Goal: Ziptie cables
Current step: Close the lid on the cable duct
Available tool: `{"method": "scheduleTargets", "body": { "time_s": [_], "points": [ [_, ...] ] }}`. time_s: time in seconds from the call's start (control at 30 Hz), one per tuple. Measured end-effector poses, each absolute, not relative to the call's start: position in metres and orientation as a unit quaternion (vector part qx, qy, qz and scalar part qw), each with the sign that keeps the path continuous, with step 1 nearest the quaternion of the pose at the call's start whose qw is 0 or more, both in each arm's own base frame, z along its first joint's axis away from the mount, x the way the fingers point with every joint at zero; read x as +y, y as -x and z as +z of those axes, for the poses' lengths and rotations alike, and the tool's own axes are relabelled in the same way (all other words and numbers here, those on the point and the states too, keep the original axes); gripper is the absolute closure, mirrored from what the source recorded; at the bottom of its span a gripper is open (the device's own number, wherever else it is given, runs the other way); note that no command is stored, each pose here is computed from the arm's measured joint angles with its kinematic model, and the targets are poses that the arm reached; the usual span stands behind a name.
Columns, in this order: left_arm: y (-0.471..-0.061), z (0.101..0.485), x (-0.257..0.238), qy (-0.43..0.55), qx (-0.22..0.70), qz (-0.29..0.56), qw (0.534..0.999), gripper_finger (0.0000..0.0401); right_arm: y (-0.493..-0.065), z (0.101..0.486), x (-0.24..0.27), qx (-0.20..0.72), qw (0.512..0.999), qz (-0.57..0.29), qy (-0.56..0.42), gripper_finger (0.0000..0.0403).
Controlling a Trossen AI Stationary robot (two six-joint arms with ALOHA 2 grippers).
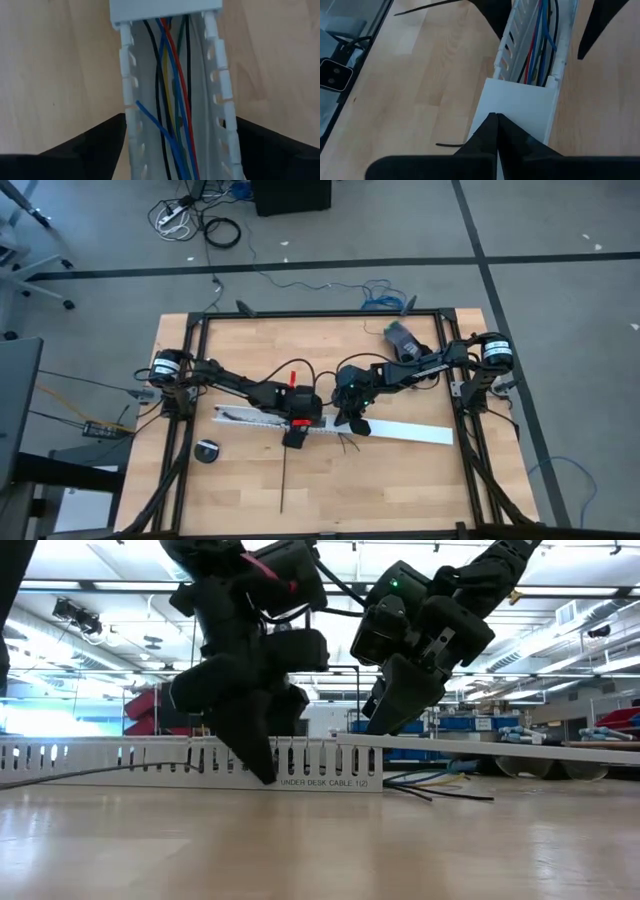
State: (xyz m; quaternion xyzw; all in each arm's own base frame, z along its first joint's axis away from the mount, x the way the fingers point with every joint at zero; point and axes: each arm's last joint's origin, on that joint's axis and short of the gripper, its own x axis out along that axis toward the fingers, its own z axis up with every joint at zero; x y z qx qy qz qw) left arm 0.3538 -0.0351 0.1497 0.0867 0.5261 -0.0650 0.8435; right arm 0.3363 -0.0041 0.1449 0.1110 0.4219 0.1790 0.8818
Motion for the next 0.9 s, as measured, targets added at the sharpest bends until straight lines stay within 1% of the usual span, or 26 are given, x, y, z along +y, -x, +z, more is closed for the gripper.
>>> {"method": "scheduleTargets", "body": {
  "time_s": [0.23, 0.57, 0.67, 0.9],
  "points": [
    [-0.358, 0.1518, -0.0354, -0.086, 0.505, -0.064, 0.856, 0.01, -0.3365, 0.145, -0.004, 0.42, 0.882, 0.179, -0.111, 0.0403],
    [-0.359, 0.1502, -0.0355, -0.085, 0.504, -0.063, 0.857, 0.016, -0.3364, 0.145, -0.0036, 0.42, 0.881, 0.185, -0.114, 0.0403],
    [-0.3595, 0.1503, -0.0355, -0.085, 0.502, -0.063, 0.859, 0.0166, -0.3365, 0.1453, -0.0035, 0.418, 0.882, 0.187, -0.114, 0.0403],
    [-0.3609, 0.1504, -0.0357, -0.086, 0.495, -0.064, 0.863, 0.0166, -0.337, 0.1455, -0.0032, 0.413, 0.881, 0.198, -0.118, 0.0403]
  ]
}}
